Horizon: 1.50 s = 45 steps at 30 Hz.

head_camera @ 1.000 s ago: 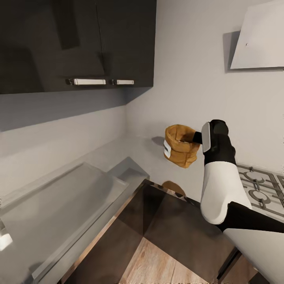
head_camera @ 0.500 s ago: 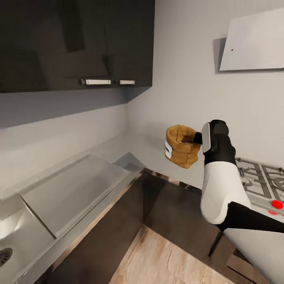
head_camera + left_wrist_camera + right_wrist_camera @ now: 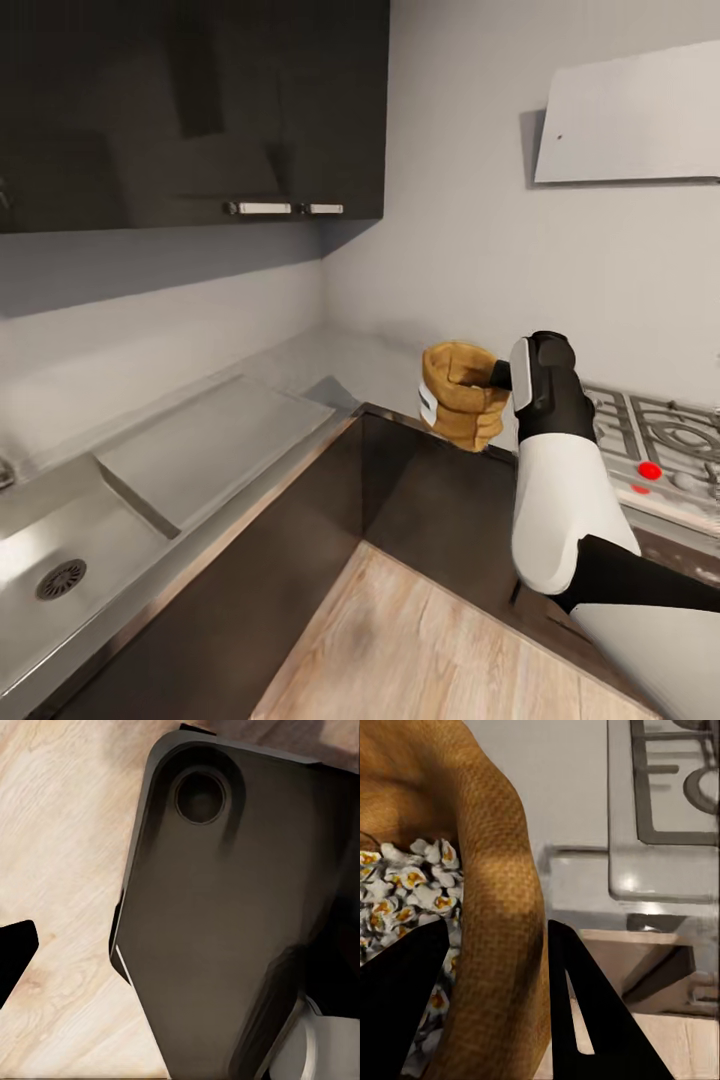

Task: In the kitchen, take the popcorn bag from the countertop, put it into the microwave, and heat it until the popcorn is cooked so the cooked popcorn ends up inside the bag.

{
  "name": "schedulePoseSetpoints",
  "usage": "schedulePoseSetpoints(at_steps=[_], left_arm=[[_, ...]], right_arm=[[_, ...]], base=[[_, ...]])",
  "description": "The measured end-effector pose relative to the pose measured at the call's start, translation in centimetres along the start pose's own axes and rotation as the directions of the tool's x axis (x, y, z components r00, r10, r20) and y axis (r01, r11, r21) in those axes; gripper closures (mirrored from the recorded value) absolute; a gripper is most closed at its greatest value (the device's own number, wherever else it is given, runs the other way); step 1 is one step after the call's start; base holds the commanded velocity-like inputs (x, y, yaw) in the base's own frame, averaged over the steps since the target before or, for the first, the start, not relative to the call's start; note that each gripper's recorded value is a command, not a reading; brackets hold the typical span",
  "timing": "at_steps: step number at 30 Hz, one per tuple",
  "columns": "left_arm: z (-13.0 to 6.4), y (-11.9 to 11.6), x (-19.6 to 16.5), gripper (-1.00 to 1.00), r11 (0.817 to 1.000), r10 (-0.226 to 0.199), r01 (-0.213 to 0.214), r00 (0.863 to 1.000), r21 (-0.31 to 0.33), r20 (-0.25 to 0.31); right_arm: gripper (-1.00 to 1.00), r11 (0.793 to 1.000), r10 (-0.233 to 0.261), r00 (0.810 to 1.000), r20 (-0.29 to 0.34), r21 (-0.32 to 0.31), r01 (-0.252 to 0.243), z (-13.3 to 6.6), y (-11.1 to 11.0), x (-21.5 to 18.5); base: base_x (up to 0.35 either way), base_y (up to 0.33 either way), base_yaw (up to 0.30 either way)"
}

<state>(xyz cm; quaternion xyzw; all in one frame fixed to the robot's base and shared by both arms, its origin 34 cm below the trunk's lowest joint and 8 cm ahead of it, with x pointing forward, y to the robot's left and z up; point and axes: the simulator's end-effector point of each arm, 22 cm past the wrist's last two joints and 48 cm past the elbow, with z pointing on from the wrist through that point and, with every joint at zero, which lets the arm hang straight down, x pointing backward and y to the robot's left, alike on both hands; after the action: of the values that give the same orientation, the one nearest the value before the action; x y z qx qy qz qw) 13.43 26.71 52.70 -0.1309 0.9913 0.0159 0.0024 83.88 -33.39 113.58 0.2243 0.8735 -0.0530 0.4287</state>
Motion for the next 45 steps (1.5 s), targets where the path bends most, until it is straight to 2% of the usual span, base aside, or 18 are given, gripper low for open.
schedulePoseSetpoints(at_steps=[4, 12, 16, 20, 23, 24, 26, 31, 36, 38, 40, 45], left_arm=[[0.0, 0.0, 0.0, -1.00, 1.000, 0.001, -0.001, 1.000, 0.000, 0.000], [0.0, 0.0, 0.0, -1.00, 1.000, 0.001, -0.001, 1.000, 0.000, 0.000], [0.0, 0.0, 0.0, -1.00, 1.000, 0.001, -0.001, 1.000, 0.000, -0.001], [0.0, 0.0, 0.1, -1.00, 1.000, 0.001, -0.001, 1.000, 0.000, -0.001], [0.0, 0.0, 0.1, -1.00, 1.000, 0.002, -0.002, 1.000, 0.000, -0.002], [0.0, 0.0, 0.1, -1.00, 1.000, 0.003, -0.003, 1.000, 0.000, -0.002], [0.0, 0.0, 0.1, -1.00, 1.000, 0.004, -0.004, 1.000, 0.000, -0.002], [0.0, 0.1, 0.1, -1.00, 1.000, 0.006, -0.006, 1.000, -0.001, -0.001], [0.0, 0.1, 0.1, -1.00, 1.000, 0.005, -0.005, 1.000, -0.001, -0.001], [0.0, 0.1, 0.1, -1.00, 1.000, 0.005, -0.005, 1.000, -0.001, -0.001], [0.0, 0.1, 0.1, -1.00, 1.000, 0.003, -0.003, 1.000, -0.001, -0.001], [0.0, 0.1, 0.1, -1.00, 1.000, 0.001, -0.001, 1.000, -0.002, 0.000]], right_arm=[[1.00, 1.000, 0.016, 0.999, 0.030, 0.003, -0.016, -0.6, -0.6, -1.0], [1.00, 1.000, 0.018, 0.999, 0.035, 0.008, -0.019, -0.7, -0.8, -1.1], [1.00, 1.000, 0.021, 1.000, 0.022, 0.021, -0.021, -0.1, -1.7, 0.6], [1.00, 0.998, 0.035, 0.999, 0.016, 0.046, -0.036, 0.5, -3.8, 3.2], [1.00, 0.996, 0.026, 1.000, -0.014, 0.083, -0.025, 1.7, -5.9, 5.8], [1.00, 0.995, 0.016, 0.999, -0.037, 0.099, -0.013, 2.5, -7.4, 7.5], [1.00, 0.996, 0.009, 0.998, -0.068, 0.085, -0.003, 3.4, -8.0, 9.5], [1.00, 0.993, -0.014, 0.990, -0.141, 0.113, 0.030, 4.9, -10.3, 14.0], [1.00, 0.990, -0.042, 0.970, -0.240, 0.121, 0.073, 6.6, -11.0, 18.1], [1.00, 0.988, -0.054, 0.956, -0.287, 0.120, 0.092, 7.3, -11.4, 19.9], [1.00, 0.990, -0.060, 0.947, -0.315, 0.101, 0.097, 7.8, -11.3, 21.0], [1.00, 0.993, -0.057, 0.947, -0.316, 0.076, 0.085, 8.1, -11.2, 21.2]], base=[[-0.348, 0.000, 0.000], [-0.348, 0.000, 0.000], [-0.348, 0.000, 0.000], [-0.348, 0.000, 0.000], [-0.348, 0.000, 0.000], [-0.348, 0.000, 0.000], [-0.347, 0.000, 0.000], [-0.176, 0.000, 0.000], [-0.009, 0.000, 0.000], [0.000, 0.000, 0.000], [0.000, 0.000, 0.000], [0.000, 0.000, 0.000]])
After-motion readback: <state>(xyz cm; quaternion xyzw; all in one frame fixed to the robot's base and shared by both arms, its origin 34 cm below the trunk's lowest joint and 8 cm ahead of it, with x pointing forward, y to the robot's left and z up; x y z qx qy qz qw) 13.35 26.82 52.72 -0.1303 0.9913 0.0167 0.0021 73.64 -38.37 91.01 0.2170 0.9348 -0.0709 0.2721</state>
